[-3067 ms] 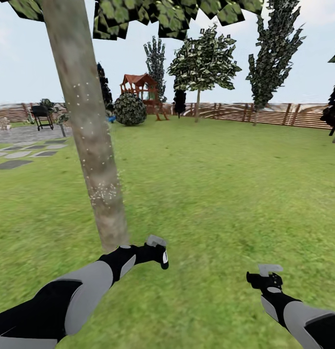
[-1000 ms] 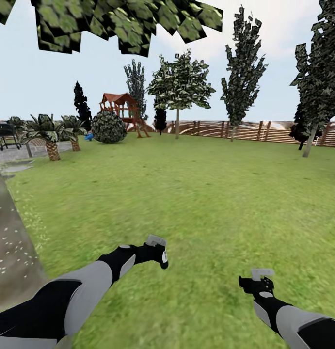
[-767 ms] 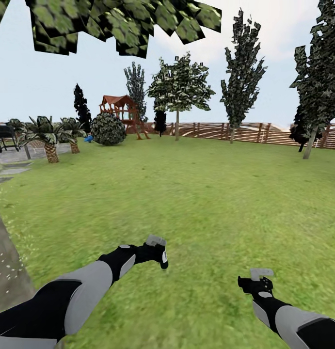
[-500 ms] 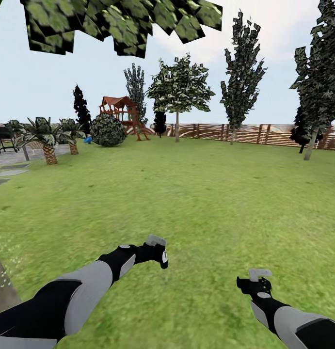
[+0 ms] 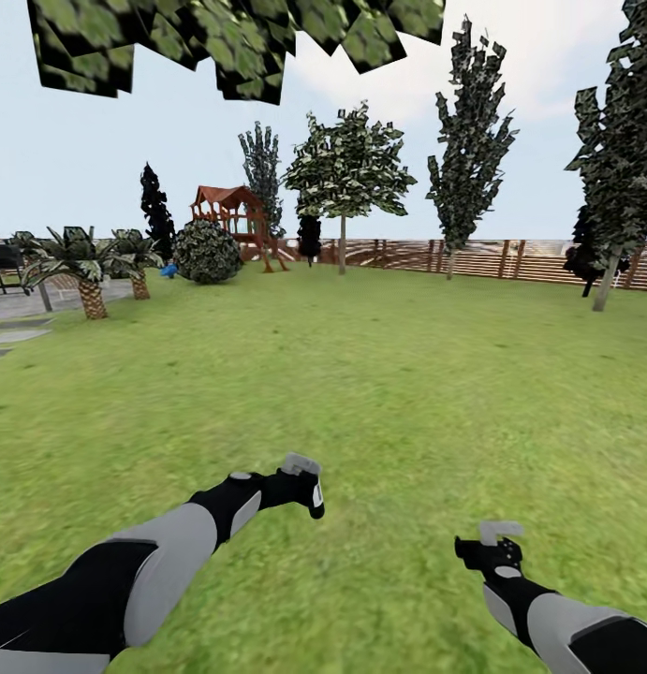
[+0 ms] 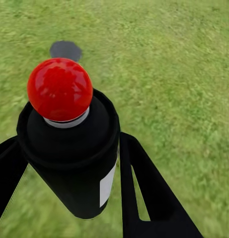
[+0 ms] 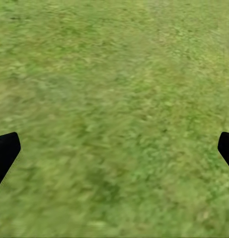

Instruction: In the garden, pick up the pesticide atomizer on the floor and spray pesticide onto both trees until each tree trunk is fully covered.

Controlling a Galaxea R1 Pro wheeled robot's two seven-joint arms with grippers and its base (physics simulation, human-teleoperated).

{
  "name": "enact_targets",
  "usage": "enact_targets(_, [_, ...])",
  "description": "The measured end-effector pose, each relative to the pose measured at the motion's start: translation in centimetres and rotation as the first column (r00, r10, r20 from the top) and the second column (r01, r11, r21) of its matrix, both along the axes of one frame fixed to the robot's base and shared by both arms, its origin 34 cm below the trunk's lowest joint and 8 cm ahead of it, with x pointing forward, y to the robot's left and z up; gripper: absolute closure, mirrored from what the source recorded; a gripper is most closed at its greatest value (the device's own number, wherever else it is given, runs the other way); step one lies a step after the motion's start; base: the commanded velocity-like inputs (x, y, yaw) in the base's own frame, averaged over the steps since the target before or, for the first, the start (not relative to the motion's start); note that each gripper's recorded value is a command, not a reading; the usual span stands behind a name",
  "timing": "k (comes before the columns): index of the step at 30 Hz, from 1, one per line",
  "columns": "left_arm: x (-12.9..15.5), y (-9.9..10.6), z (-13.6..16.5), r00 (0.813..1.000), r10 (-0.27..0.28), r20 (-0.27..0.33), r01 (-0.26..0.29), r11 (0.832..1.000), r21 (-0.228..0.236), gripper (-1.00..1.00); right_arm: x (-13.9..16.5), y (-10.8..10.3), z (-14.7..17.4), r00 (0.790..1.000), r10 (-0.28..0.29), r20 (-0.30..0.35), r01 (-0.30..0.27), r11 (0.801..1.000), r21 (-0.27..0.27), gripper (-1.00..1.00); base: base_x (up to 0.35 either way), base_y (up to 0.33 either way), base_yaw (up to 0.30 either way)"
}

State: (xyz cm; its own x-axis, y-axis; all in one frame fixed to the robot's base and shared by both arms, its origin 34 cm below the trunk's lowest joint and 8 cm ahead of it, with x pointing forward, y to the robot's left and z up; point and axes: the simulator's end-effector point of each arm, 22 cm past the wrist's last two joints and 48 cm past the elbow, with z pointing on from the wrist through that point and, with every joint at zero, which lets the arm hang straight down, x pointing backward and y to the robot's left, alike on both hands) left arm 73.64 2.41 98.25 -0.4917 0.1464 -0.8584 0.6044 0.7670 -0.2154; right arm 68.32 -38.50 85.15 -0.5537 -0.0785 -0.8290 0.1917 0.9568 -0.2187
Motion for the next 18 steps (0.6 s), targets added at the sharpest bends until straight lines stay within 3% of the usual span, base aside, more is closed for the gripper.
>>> enact_targets(18, [-0.01,0.00,0.06,1.000,0.000,0.001,0.000,1.000,0.000,1.00,-0.28,0.61,-0.39,1.000,0.006,-0.005,-0.006,1.000,0.006,-1.00,0.350,0.002,0.000])
